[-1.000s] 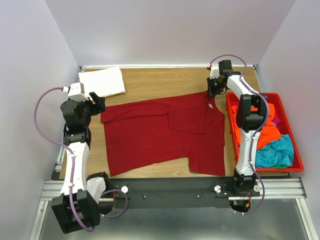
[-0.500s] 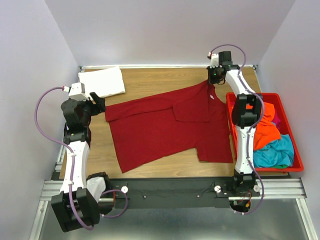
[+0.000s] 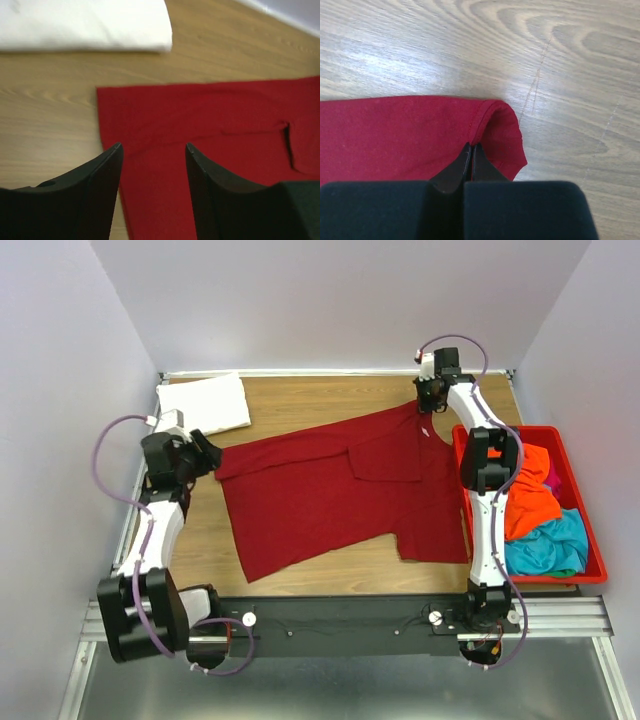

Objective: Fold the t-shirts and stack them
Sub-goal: Fold the tshirt

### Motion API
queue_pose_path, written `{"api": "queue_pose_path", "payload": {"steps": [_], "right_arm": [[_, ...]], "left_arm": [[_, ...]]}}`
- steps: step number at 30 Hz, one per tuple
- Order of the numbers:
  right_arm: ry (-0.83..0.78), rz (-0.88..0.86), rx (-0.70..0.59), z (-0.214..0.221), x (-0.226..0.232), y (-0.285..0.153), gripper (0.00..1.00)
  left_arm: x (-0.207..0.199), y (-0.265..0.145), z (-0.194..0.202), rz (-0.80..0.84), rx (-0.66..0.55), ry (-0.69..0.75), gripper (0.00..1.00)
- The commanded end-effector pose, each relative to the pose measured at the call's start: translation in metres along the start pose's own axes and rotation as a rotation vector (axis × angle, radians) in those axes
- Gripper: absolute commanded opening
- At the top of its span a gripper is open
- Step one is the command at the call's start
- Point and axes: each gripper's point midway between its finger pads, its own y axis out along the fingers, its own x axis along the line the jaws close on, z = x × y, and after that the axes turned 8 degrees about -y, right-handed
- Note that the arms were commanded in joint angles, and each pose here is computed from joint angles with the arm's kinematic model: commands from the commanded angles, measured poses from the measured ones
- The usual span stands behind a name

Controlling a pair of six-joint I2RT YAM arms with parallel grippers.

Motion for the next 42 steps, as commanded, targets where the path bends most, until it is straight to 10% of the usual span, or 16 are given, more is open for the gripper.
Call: {"api": "queue_pose_path", "payload": {"steps": [1,11,42], "right_arm": [[-0.004,0.035,-0.053,-0.015,-0.011,0.004,0.01],[-0.001,0.027,-0.053,-0.012,-0.011,0.006,0.01],[0.022,0.096,-0.086,-0.019,-0.032,0.011,0.01]], "left_arm": [[-0.008,0.007,0.072,-0.012,0.228,-0.119,0.6],[0.011,0.007,0.158,-0.233,0.368,-0.27,0.41],[0.089,0.02,0.151,-0.435,0.273,-0.382,0.12]]}}
